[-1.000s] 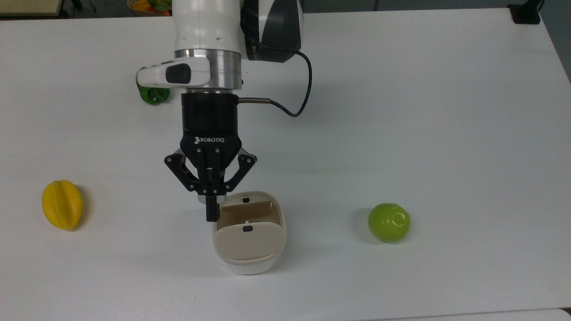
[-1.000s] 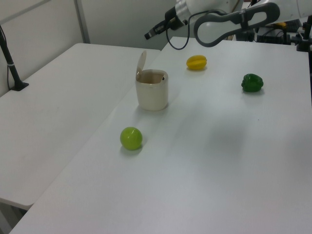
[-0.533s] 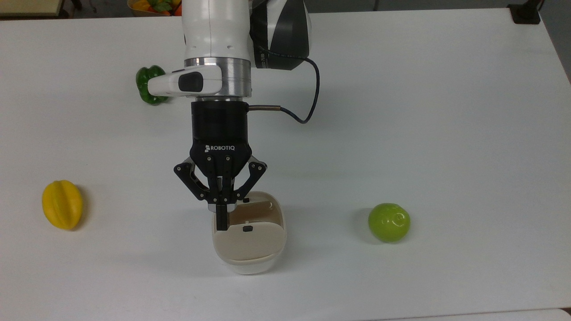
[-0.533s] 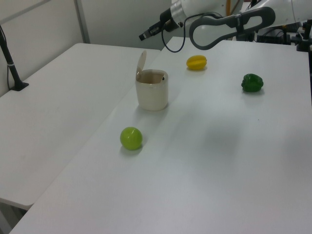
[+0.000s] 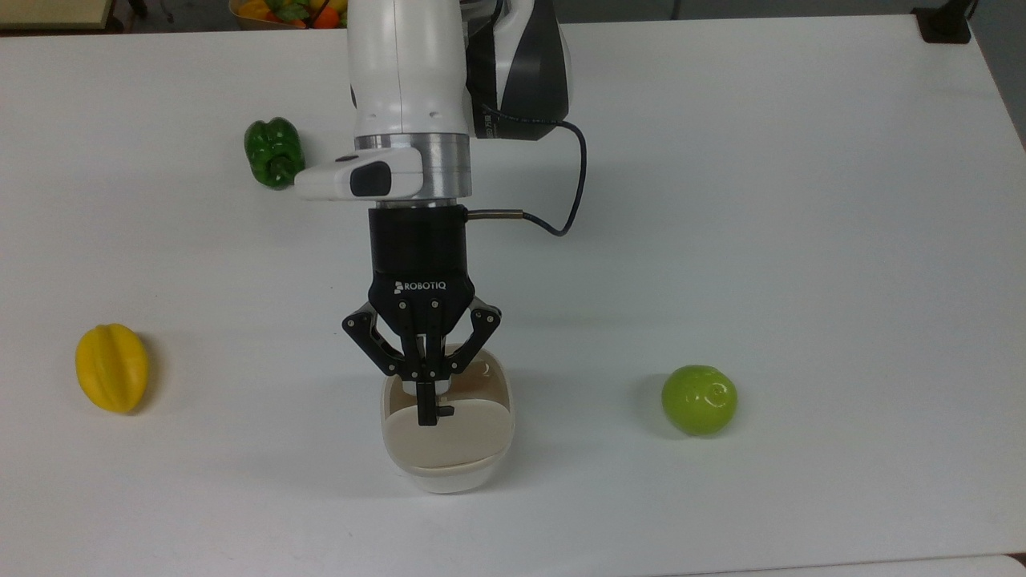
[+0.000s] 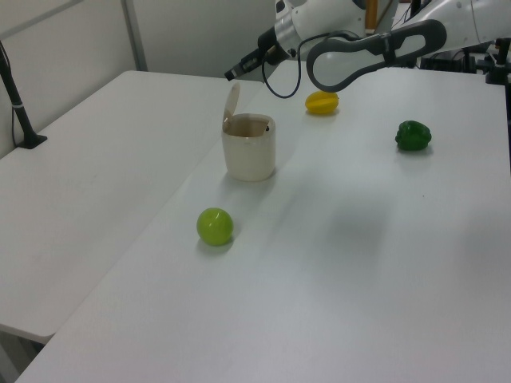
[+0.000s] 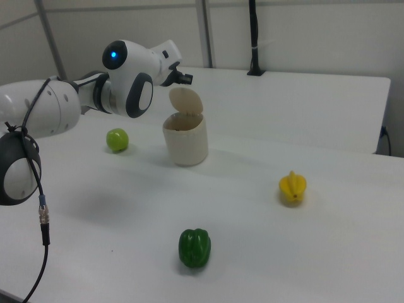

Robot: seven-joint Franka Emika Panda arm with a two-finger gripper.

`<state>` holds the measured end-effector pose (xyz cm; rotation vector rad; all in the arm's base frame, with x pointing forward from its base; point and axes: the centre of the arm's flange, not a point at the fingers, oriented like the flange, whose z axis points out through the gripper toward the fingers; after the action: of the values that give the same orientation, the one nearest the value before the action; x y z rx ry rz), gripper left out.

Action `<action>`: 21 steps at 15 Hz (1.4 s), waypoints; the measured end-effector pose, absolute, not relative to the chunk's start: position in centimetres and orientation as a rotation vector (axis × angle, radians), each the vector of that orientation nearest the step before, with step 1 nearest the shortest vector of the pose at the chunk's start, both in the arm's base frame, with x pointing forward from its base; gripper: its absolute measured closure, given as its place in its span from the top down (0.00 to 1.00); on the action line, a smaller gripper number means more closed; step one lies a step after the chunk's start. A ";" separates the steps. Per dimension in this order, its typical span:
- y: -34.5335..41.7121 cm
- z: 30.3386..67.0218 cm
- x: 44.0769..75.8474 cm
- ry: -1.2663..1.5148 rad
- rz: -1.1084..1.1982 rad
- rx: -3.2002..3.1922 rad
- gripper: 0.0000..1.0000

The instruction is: Close garbage bin

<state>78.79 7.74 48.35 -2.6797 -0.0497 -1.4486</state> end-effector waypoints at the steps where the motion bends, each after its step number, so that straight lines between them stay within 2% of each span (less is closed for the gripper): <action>1: 7.8 48.1 78.8 -0.050 -1.433 -2.688 0.01; 6: 7.4 47.2 79.0 -0.048 -1.270 -2.774 0.01; 14: 6.2 44.8 78.0 -0.112 -0.825 -2.914 0.01; 21: 5.3 43.1 77.8 -0.139 -0.739 -2.931 0.01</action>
<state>77.83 5.33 43.12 -2.9308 -0.1393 -0.7386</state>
